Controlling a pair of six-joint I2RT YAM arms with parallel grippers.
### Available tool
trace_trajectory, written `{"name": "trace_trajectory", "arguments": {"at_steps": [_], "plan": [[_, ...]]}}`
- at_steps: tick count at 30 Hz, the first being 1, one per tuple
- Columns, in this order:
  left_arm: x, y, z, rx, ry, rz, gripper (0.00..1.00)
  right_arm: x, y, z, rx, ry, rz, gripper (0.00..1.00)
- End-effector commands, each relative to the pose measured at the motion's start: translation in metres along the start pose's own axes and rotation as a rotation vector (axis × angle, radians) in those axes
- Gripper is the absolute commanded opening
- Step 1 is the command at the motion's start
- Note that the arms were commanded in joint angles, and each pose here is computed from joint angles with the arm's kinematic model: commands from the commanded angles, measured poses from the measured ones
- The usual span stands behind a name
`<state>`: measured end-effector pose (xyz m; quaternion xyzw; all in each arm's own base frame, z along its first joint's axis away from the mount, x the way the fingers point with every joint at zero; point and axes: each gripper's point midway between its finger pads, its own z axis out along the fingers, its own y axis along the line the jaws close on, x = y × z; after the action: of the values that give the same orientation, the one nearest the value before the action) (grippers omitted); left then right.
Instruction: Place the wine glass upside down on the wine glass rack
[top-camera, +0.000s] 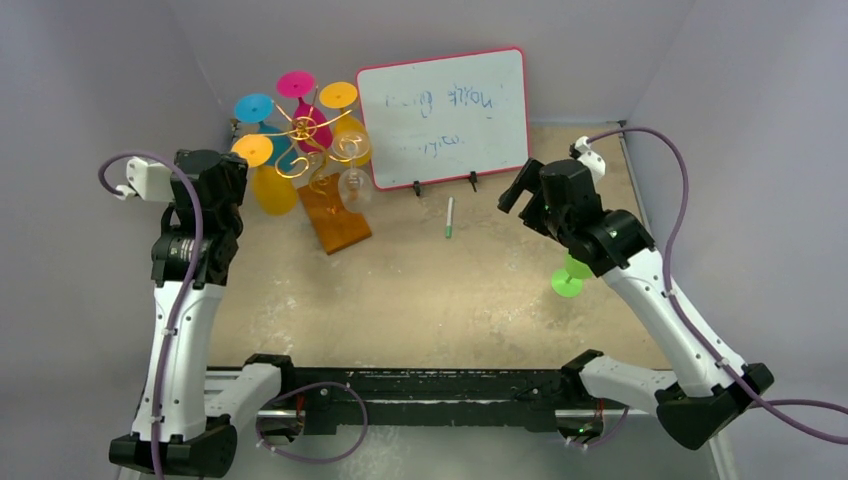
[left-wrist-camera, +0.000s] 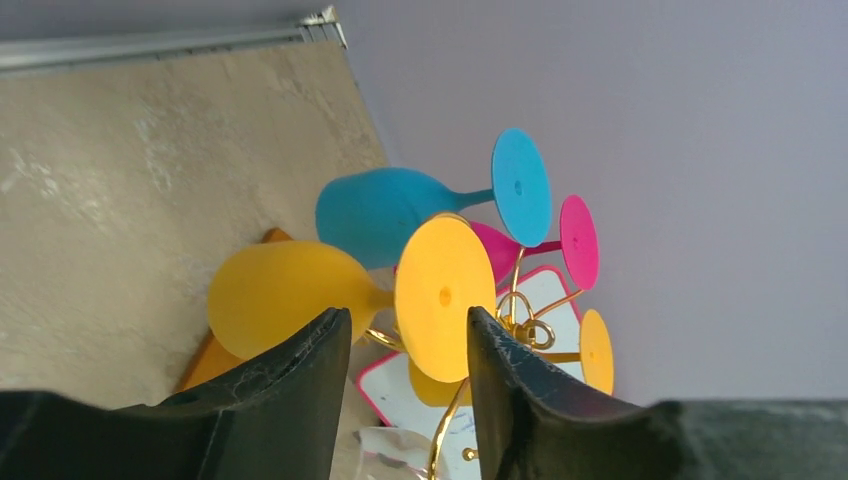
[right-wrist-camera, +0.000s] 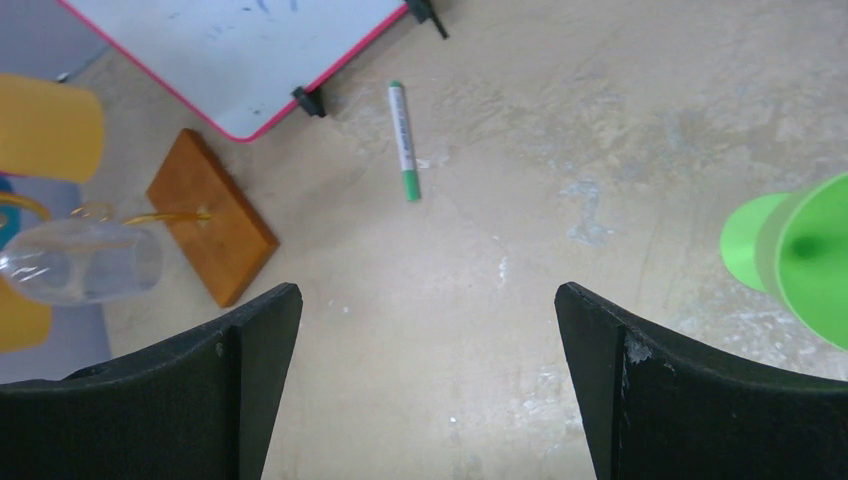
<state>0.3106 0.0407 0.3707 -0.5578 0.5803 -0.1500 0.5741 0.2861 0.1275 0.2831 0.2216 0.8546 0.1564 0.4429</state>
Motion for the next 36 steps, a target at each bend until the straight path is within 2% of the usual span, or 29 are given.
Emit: {"name": "trace_trajectory", "arguments": {"at_steps": [1, 5, 8, 11, 14, 17, 21, 27, 36], "plan": [[-0.041, -0.01, -0.02, 0.041, -0.127, 0.127, 0.49, -0.011, -0.027, 0.003, 0.169, -0.054, 0.023, 1.0], [-0.05, -0.007, -0.028, 0.048, -0.154, 0.233, 0.61, -0.017, -0.047, 0.008, 0.275, -0.085, 0.008, 0.97], [-0.039, -0.007, -0.032, 0.104, -0.103, 0.315, 0.67, -0.022, -0.062, 0.01, 0.349, -0.111, -0.001, 0.91], [-0.014, -0.013, -0.038, 0.244, -0.006, 0.437, 0.71, -0.022, -0.076, 0.01, 0.414, -0.128, -0.003, 0.83], [0.014, -0.029, -0.056, 0.447, 0.098, 0.544, 0.73, -0.02, -0.091, 0.01, 0.48, -0.143, 0.0, 0.69], [0.038, -0.047, -0.08, 0.632, 0.206, 0.589, 0.73, -0.019, -0.105, 0.008, 0.546, -0.162, 0.007, 0.6], [0.057, -0.064, -0.104, 0.801, 0.296, 0.594, 0.73, -0.02, -0.125, 0.007, 0.629, -0.195, 0.017, 0.55], [0.058, -0.064, -0.107, 0.819, 0.298, 0.61, 0.73, -0.01, -0.149, 0.02, 0.69, -0.167, 0.057, 0.51], [0.061, -0.064, -0.11, 0.837, 0.311, 0.611, 0.72, 0.004, -0.159, 0.037, 0.674, -0.121, 0.063, 0.42]]}}
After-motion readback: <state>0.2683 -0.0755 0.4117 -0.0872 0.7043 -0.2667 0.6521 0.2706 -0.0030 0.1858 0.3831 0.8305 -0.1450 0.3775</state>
